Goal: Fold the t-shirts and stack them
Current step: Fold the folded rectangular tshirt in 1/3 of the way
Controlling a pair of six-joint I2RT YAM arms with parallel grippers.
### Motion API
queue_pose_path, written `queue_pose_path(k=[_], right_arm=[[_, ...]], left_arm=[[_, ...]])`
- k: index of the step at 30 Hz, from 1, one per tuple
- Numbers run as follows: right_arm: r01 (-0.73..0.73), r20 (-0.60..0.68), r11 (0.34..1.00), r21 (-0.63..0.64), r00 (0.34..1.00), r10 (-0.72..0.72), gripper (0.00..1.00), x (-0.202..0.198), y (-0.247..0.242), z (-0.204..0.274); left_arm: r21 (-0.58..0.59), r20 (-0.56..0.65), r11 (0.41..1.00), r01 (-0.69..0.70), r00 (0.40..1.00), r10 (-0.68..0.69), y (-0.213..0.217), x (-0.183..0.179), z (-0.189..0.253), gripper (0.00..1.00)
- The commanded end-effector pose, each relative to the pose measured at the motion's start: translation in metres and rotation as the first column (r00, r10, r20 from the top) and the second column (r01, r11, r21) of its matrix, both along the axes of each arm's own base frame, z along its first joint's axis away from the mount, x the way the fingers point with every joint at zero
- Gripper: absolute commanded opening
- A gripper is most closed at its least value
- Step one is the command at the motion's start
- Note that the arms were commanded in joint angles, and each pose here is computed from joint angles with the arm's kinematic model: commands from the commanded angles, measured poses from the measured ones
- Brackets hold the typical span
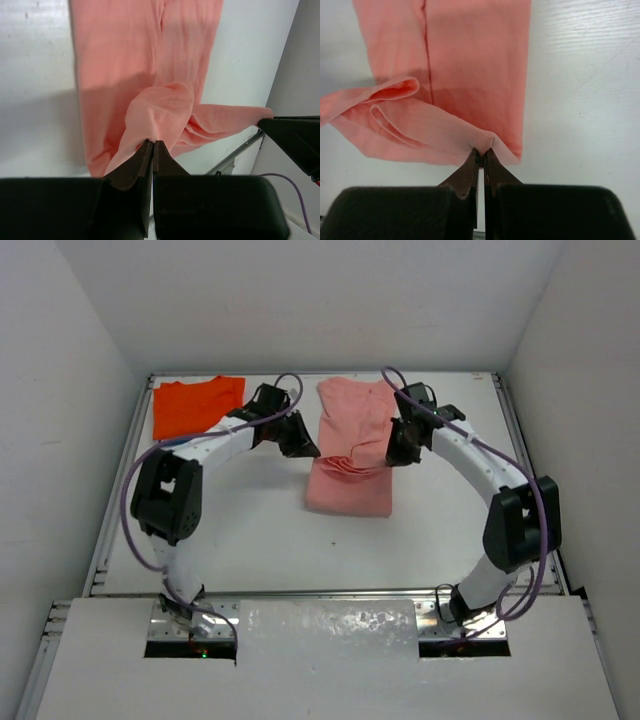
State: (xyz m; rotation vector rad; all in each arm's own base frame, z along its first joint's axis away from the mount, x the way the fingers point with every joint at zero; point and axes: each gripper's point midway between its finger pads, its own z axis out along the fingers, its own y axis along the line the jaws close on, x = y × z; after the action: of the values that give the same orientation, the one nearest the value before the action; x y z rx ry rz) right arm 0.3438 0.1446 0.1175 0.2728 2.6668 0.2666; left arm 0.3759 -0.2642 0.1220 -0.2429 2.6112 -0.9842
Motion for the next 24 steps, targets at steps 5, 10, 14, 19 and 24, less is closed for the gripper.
queue_pose_path(k=[5,10,14,19,24], right_arm=[[0.023,0.013,0.999,0.047,1.000,-0.023,0.00,0.055,-0.007,0.000],[0.067,-0.003,0.995,0.077,0.998,-0.067,0.00,0.081,-0.021,-0.008],[0.083,-0.025,0.992,0.095,0.996,-0.081,0.00,0.098,-0.027,-0.022],[0.119,-0.065,0.986,0.115,0.992,-0.112,0.00,0.116,-0.033,-0.048],[0.141,-0.066,0.978,0.157,0.989,-0.132,0.00,0.135,-0.034,-0.061]], left_arm=[[-0.091,0.056,0.994,0.055,0.997,-0.050,-0.017,0.067,0.009,0.00],[-0.145,0.048,0.989,0.017,0.999,-0.010,-0.013,0.098,-0.004,0.00],[-0.190,0.084,0.981,0.036,0.996,-0.021,-0.019,0.116,-0.006,0.00],[-0.277,0.128,0.960,0.044,0.992,-0.009,-0.029,0.142,-0.006,0.00],[-0.299,0.145,0.954,0.015,0.989,0.030,-0.031,0.162,-0.012,0.00]])
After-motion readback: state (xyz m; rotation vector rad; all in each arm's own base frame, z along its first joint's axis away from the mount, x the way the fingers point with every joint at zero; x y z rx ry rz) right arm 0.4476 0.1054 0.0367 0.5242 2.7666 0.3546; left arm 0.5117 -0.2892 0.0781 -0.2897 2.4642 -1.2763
